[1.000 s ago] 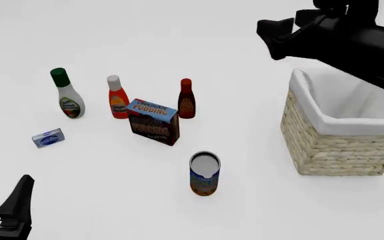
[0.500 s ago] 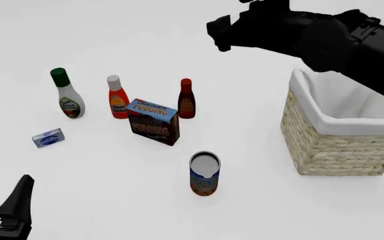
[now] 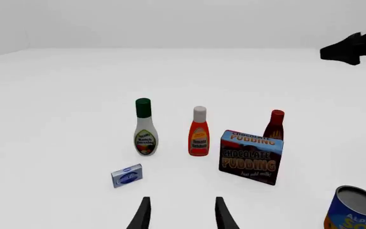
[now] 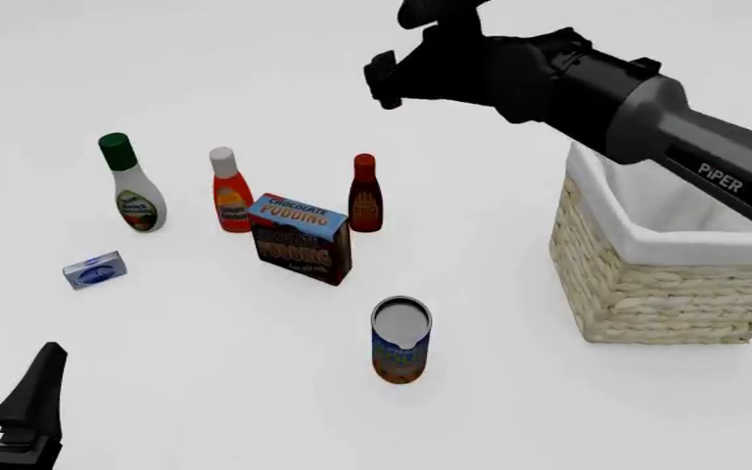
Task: Pick the bbq sauce and place it in the basket.
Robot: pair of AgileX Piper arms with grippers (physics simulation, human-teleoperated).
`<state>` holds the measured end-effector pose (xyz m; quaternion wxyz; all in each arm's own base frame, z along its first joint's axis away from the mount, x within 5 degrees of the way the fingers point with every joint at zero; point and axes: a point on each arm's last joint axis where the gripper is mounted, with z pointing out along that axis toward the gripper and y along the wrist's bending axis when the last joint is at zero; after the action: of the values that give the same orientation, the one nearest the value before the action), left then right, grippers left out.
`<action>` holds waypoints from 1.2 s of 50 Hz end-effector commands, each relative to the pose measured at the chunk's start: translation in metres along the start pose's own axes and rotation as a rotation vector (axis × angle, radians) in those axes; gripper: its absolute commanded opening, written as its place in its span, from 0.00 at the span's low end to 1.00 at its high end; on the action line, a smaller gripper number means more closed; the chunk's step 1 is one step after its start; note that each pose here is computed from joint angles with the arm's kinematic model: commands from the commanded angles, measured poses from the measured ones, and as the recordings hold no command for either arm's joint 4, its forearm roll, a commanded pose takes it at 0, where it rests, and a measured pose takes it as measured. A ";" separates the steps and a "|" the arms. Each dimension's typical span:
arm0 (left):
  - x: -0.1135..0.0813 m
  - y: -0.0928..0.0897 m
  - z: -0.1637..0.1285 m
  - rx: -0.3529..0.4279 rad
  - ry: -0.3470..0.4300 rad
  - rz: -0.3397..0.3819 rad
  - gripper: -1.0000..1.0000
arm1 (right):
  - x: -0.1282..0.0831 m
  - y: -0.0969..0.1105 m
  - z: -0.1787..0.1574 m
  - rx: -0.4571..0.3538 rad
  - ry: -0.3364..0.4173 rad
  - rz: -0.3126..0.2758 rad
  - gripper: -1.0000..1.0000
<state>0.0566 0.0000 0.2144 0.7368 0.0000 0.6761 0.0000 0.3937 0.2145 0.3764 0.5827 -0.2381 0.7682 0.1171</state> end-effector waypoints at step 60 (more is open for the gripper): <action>0.000 0.000 0.000 0.000 0.000 0.000 1.00 | 0.091 0.010 0.132 -0.015 0.174 0.045 1.00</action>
<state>0.0566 0.0000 0.2144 0.7368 0.0000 0.6761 0.0000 0.4737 0.2568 0.2640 0.5167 -0.2352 0.8154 0.1134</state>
